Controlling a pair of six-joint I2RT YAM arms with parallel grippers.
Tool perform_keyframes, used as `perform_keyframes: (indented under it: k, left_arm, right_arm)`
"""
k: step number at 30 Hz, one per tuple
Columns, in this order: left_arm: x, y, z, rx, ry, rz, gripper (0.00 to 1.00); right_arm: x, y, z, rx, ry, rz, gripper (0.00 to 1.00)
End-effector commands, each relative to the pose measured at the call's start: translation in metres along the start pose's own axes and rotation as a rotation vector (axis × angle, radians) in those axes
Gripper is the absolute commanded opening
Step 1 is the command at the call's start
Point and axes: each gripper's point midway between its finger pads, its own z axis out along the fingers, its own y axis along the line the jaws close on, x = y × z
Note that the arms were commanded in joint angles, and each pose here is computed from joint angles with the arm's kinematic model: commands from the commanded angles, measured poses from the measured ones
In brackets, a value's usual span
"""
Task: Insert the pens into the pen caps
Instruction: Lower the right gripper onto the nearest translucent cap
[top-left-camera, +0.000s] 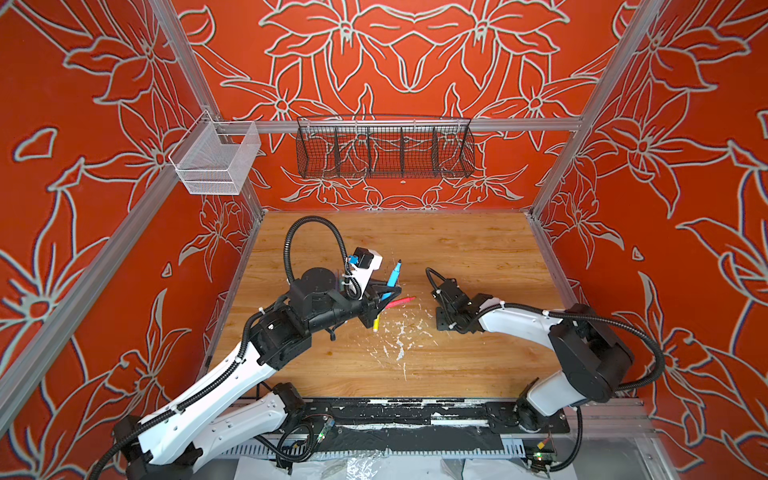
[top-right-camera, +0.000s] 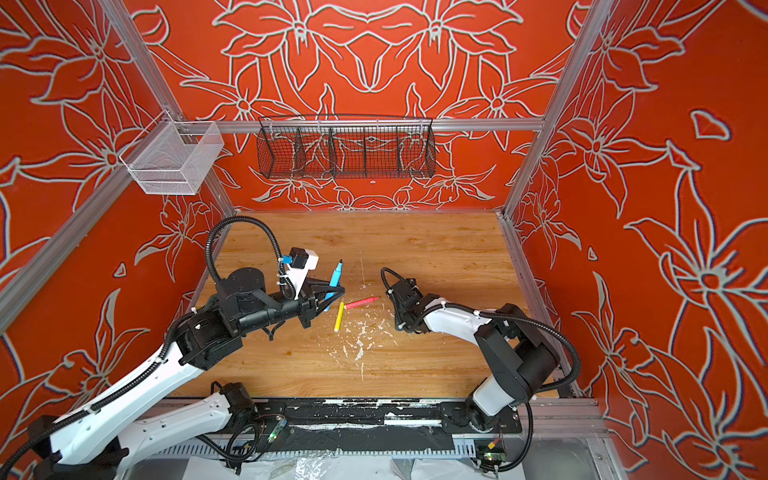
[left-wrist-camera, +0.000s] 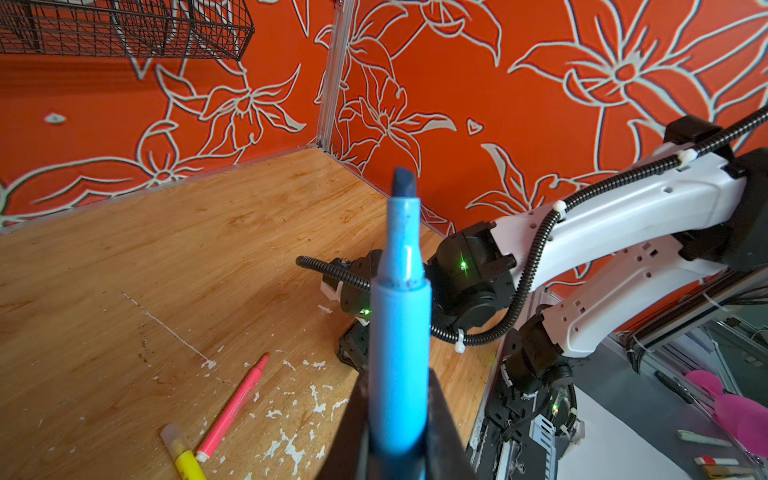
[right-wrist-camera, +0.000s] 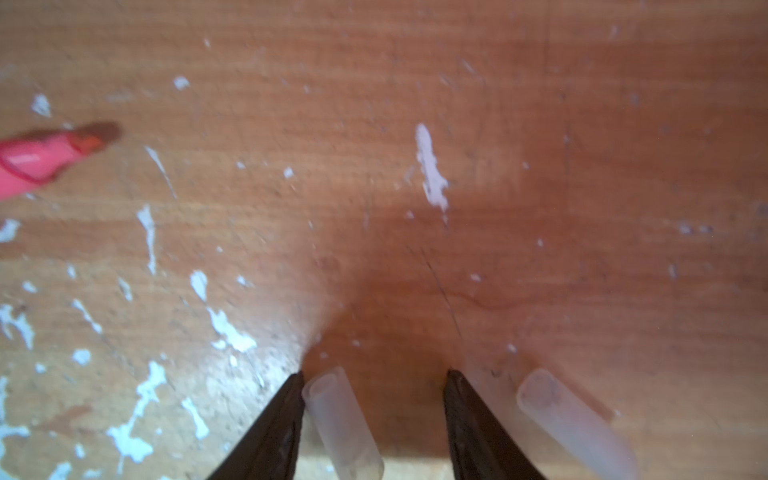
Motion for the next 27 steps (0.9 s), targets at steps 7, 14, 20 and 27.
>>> perform_keyframes:
  k: [7,14,20,27]
  left_arm:
    - [-0.003,-0.004,-0.006,0.015,-0.028,0.018,0.0]
    - [-0.004,-0.005,-0.007,0.019,-0.029,0.016,0.0]
    - [-0.004,-0.005,-0.007,0.02,-0.033,0.019,0.0]
    - [-0.003,-0.005,-0.006,0.019,-0.03,0.021,0.0]
  right_arm:
    - [0.025,-0.012,-0.001,0.004,0.076,-0.001,0.39]
    - [0.028,-0.014,0.007,0.019,0.101,-0.001,0.38]
    - [0.029,-0.008,0.013,-0.005,0.117,0.0,0.36]
    - [0.031,-0.001,0.022,-0.014,0.144,-0.004,0.26]
